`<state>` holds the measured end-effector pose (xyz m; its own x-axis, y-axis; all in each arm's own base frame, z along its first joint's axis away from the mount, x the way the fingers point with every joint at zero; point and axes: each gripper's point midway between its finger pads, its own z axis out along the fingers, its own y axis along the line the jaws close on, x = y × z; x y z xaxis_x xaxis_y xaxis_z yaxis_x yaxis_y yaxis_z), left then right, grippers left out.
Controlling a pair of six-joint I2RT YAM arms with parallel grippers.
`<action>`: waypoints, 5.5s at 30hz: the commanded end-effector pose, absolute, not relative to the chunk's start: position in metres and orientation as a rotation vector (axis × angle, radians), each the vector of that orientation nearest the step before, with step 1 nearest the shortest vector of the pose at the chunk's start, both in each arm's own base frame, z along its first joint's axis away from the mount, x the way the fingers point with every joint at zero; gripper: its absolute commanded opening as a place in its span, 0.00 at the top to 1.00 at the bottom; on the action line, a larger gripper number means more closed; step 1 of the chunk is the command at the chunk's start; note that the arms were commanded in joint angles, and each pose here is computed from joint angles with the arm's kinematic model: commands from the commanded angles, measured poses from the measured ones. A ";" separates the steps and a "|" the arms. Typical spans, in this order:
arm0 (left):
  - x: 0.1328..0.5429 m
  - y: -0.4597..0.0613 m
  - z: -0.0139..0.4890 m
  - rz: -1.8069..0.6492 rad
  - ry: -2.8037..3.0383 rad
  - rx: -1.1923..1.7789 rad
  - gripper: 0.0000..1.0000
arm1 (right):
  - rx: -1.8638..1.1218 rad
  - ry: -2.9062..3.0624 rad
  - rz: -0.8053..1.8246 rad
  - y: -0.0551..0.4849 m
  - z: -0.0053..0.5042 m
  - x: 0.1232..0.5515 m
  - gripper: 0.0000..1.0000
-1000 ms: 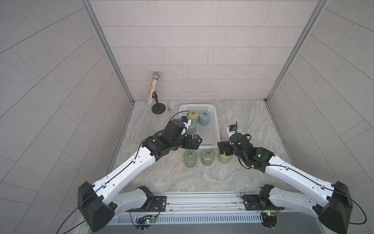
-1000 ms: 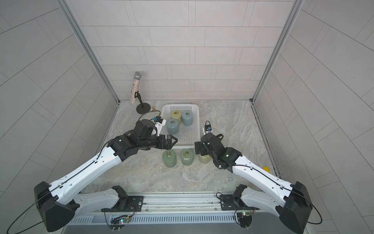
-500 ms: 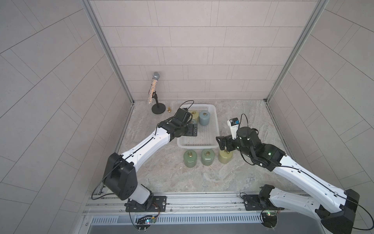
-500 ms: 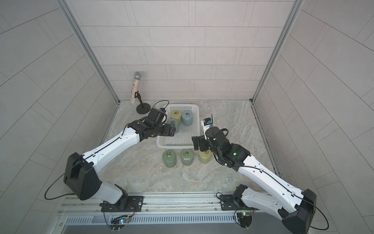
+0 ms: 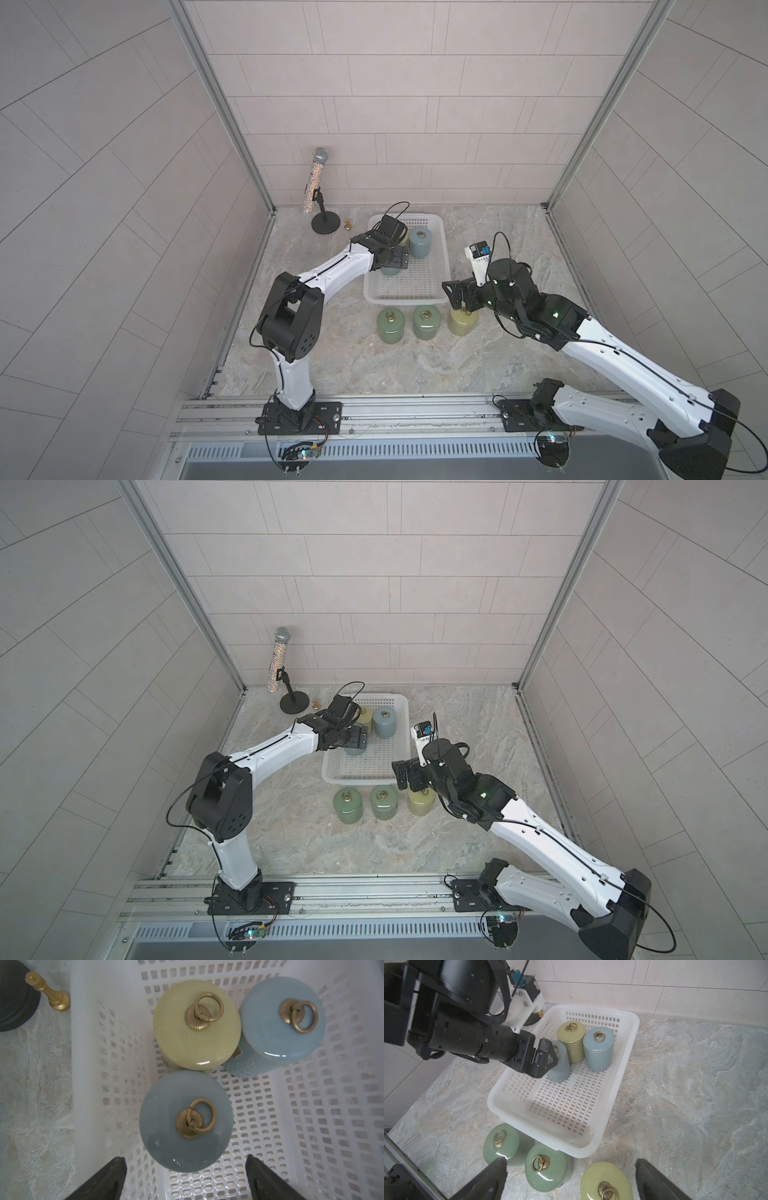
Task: Take the tea canister out of the basket
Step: Pick up the tea canister from the basket, then place the tea canister at the center of the board.
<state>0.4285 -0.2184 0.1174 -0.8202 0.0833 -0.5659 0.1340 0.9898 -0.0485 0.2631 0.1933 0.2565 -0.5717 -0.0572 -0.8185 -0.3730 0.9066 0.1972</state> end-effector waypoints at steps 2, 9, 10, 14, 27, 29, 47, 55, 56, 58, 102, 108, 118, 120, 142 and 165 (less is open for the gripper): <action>0.448 -0.217 0.116 -0.092 2.506 0.140 0.01 | -0.312 2.143 0.440 0.196 0.264 0.267 0.00; 0.457 -0.224 0.096 -0.114 2.527 0.151 0.00 | -0.317 2.158 0.429 0.197 0.260 0.274 0.00; 0.458 -0.224 0.094 -0.112 2.526 0.153 0.00 | -0.316 2.159 0.430 0.197 0.260 0.274 0.00; 0.463 -0.222 0.085 -0.067 2.530 0.164 0.00 | -0.311 2.166 0.434 0.198 0.257 0.277 0.00; 0.465 -0.213 0.055 0.045 2.585 0.180 0.00 | -0.345 2.184 0.491 0.206 0.252 0.276 0.00; 0.464 -0.212 0.050 0.060 2.601 0.183 0.00 | -0.381 2.192 0.532 0.214 0.250 0.274 0.00; 0.462 -0.214 0.054 0.041 2.595 0.196 0.17 | -0.429 2.221 0.612 0.230 0.240 0.274 0.00; 0.453 -0.216 0.085 0.015 2.546 0.187 0.22 | -0.424 2.224 0.619 0.232 0.238 0.275 0.00; 0.451 -0.216 0.090 0.009 2.538 0.184 0.22 | -0.426 2.225 0.620 0.232 0.237 0.275 0.00; 0.447 -0.217 0.102 -0.005 2.520 0.187 0.21 | -0.424 2.225 0.621 0.231 0.237 0.274 0.00; 0.235 -0.083 0.165 -0.156 2.337 -0.178 0.19 | -0.678 2.208 0.840 0.320 0.237 0.249 0.00; 0.232 -0.088 0.131 -0.154 2.391 -0.206 0.19 | -0.688 2.223 0.820 0.317 0.234 0.247 0.00; 0.239 -0.105 0.097 -0.192 2.388 -0.202 0.19 | -0.681 2.242 0.799 0.313 0.230 0.246 0.00; 0.241 -0.110 0.093 -0.193 2.390 -0.192 0.19 | -0.681 2.247 0.794 0.312 0.228 0.246 0.00; 0.256 -0.115 0.045 -0.014 2.462 -0.118 0.17 | -0.669 2.262 0.787 0.308 0.224 0.243 0.00; 0.225 -0.108 0.058 -0.057 2.561 -0.102 0.00 | -0.663 2.253 0.762 0.307 0.225 0.247 0.00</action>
